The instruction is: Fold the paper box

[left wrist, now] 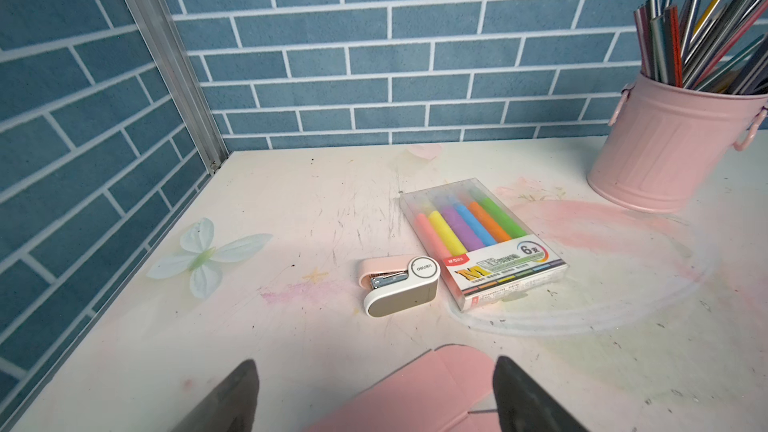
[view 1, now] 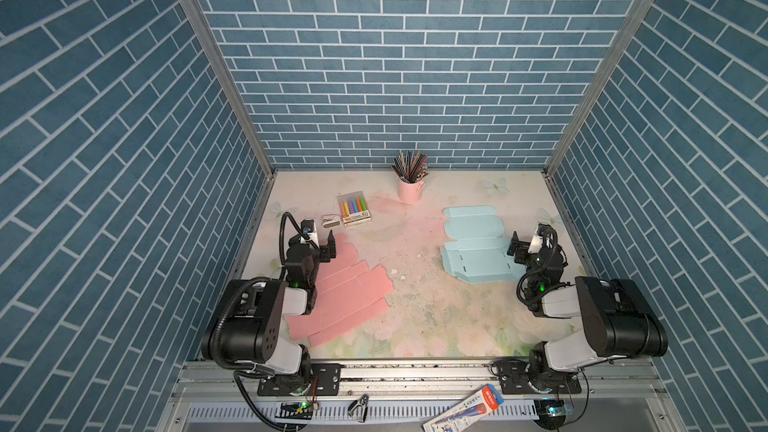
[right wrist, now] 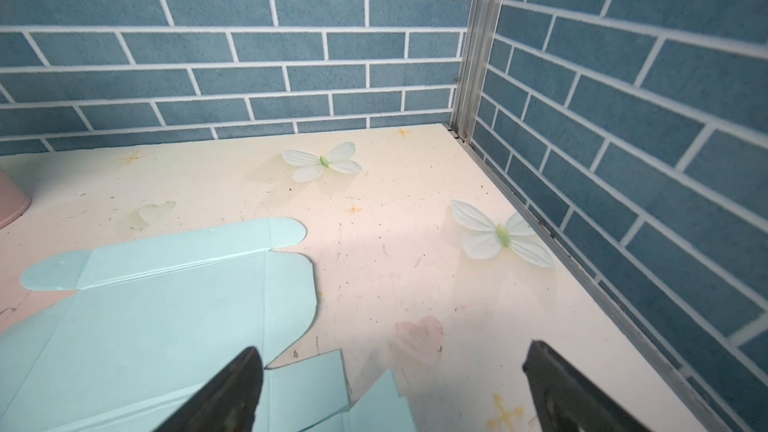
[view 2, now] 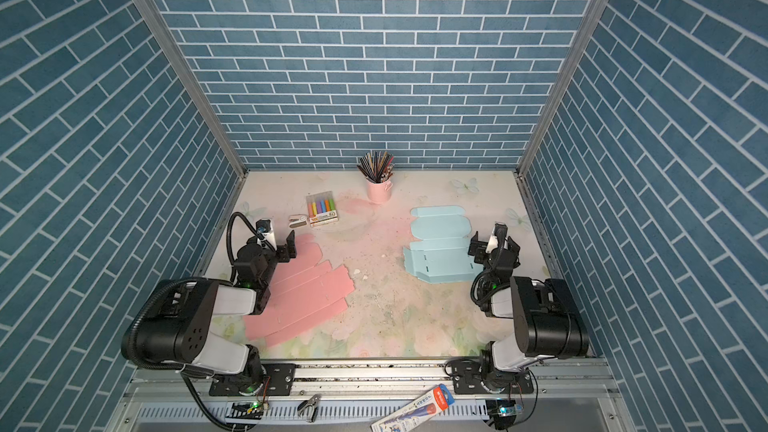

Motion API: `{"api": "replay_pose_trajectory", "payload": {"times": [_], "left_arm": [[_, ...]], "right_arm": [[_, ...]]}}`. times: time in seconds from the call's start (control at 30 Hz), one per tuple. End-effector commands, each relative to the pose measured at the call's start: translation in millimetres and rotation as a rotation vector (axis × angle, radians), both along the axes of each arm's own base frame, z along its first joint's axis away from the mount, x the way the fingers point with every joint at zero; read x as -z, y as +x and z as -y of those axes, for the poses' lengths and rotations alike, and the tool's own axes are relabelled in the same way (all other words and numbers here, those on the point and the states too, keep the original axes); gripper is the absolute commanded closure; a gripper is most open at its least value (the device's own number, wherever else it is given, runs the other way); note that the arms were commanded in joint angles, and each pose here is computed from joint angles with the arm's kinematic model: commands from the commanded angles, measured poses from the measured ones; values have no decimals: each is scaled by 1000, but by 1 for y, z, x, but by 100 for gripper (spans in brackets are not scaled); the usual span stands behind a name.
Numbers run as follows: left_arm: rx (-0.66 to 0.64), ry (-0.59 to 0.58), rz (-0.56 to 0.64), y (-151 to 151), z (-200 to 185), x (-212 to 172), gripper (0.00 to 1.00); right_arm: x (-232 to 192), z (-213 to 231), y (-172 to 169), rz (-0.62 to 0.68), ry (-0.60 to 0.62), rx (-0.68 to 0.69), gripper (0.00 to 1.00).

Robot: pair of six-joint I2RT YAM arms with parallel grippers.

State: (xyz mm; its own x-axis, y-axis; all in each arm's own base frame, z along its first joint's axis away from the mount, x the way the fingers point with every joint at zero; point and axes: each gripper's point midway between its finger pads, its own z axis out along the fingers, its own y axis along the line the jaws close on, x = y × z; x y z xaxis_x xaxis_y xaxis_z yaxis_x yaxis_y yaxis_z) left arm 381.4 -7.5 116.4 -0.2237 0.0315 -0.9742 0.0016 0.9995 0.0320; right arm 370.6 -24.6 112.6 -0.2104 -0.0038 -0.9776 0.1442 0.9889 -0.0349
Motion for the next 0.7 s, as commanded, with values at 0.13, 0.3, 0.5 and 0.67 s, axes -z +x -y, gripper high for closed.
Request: {"api": "replay_pose_trajectory", "payload": {"times": [0.13,0.3,0.5,0.67], "left_arm": [[16,-48,-20,3,12,-36,12],[75,-90,-25,-8,52,-65,12],[180,-341,-198,-17,110,-72,12],[380,-470,-420,-35,188,-58,12]], "right_arm": [[-41,-20,0,-16,37,-41,2],[-54,-36,-6,-135,166,-3,2],[-36,-87,-19,-404,311,-139,1],[-22,-137,-43,-532,370,-275,1]]}}
